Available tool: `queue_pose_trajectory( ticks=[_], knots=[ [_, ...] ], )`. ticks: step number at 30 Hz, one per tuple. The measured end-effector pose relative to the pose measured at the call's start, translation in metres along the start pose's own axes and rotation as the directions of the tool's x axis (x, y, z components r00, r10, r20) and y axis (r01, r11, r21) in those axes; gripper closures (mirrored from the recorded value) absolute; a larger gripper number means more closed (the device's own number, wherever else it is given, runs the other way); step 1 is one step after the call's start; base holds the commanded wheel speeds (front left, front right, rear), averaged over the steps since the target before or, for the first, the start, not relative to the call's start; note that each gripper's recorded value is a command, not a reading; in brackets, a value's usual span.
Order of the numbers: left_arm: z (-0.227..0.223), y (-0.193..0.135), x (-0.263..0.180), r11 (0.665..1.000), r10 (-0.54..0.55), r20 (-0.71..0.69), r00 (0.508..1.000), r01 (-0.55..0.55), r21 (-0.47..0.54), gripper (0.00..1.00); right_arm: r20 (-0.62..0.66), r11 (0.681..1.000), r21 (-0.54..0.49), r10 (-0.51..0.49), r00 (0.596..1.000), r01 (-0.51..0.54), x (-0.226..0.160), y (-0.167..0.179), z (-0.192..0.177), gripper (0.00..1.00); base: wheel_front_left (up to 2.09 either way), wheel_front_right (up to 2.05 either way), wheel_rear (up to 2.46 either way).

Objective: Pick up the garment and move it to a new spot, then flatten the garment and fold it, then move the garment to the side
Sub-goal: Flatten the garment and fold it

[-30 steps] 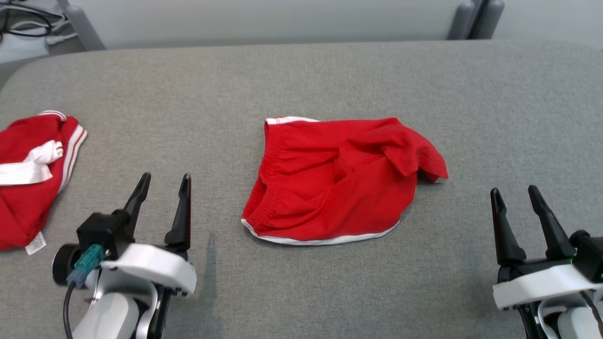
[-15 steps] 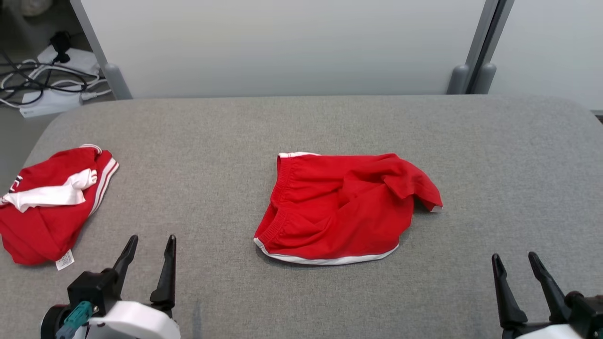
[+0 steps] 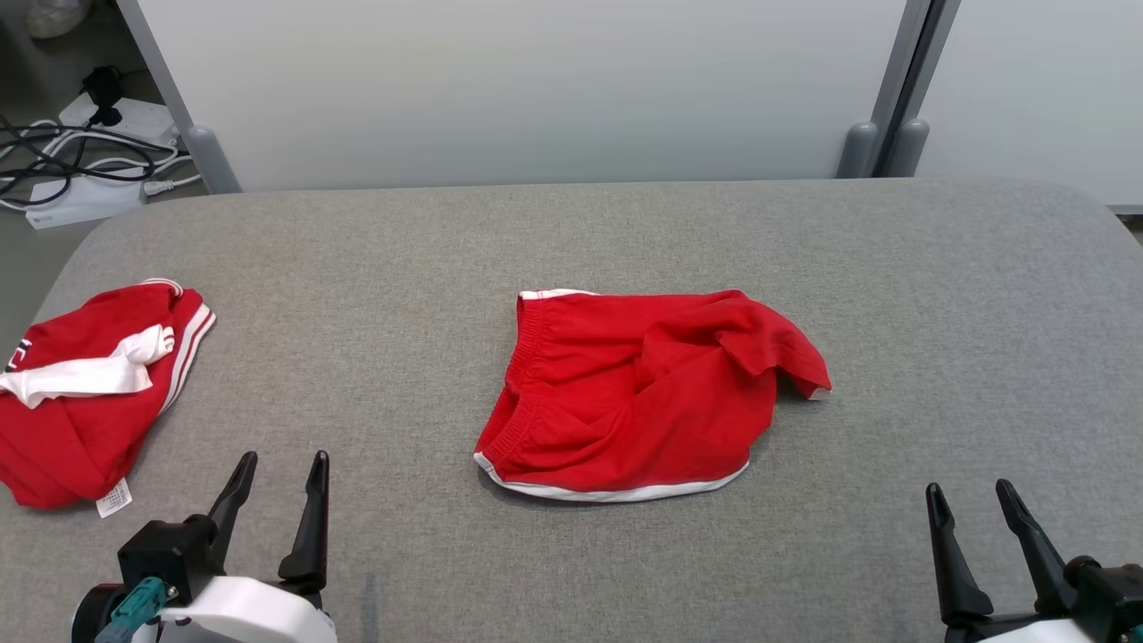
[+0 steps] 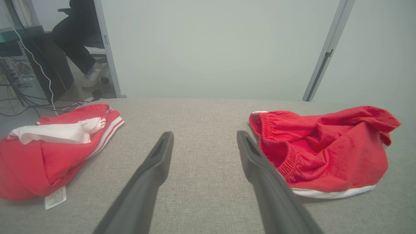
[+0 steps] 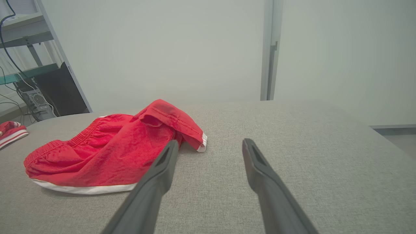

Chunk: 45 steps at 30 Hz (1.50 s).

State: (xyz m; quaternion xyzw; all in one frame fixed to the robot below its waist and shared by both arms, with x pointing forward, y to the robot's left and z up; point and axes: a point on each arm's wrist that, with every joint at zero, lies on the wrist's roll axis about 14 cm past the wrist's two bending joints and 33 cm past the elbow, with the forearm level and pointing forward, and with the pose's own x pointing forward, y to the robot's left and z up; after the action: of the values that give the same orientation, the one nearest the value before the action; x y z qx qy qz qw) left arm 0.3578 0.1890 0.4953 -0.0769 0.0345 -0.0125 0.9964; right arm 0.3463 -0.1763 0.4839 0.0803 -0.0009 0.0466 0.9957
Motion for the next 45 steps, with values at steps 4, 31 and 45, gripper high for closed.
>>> queue_pose_trajectory(
  ticks=[4, 31, 45],
  knots=[
    [-0.002, 0.000, 0.000, 1.000, 0.001, -0.007, 1.000, -0.001, -0.001, 0.00, -0.007, 1.000, 0.001, 0.006, 1.000, -0.006, 0.001, 0.002, -0.002, 0.00, 0.00, 0.00, 0.00],
    [-0.003, -0.007, 0.025, 0.999, 0.011, 0.005, 1.000, -0.010, -0.041, 0.00, -0.375, 0.946, -0.013, 0.295, 0.879, -0.323, 0.077, 0.075, -0.109, 0.00, 0.00, 0.00, 0.00],
    [-0.009, -0.002, 0.031, 0.999, 0.025, -0.011, 1.000, -0.026, -0.034, 0.00, -0.421, 0.926, 0.005, 0.345, 0.839, -0.378, 0.090, 0.097, -0.125, 0.89, 0.00, 0.00, 0.00]
  ],
)
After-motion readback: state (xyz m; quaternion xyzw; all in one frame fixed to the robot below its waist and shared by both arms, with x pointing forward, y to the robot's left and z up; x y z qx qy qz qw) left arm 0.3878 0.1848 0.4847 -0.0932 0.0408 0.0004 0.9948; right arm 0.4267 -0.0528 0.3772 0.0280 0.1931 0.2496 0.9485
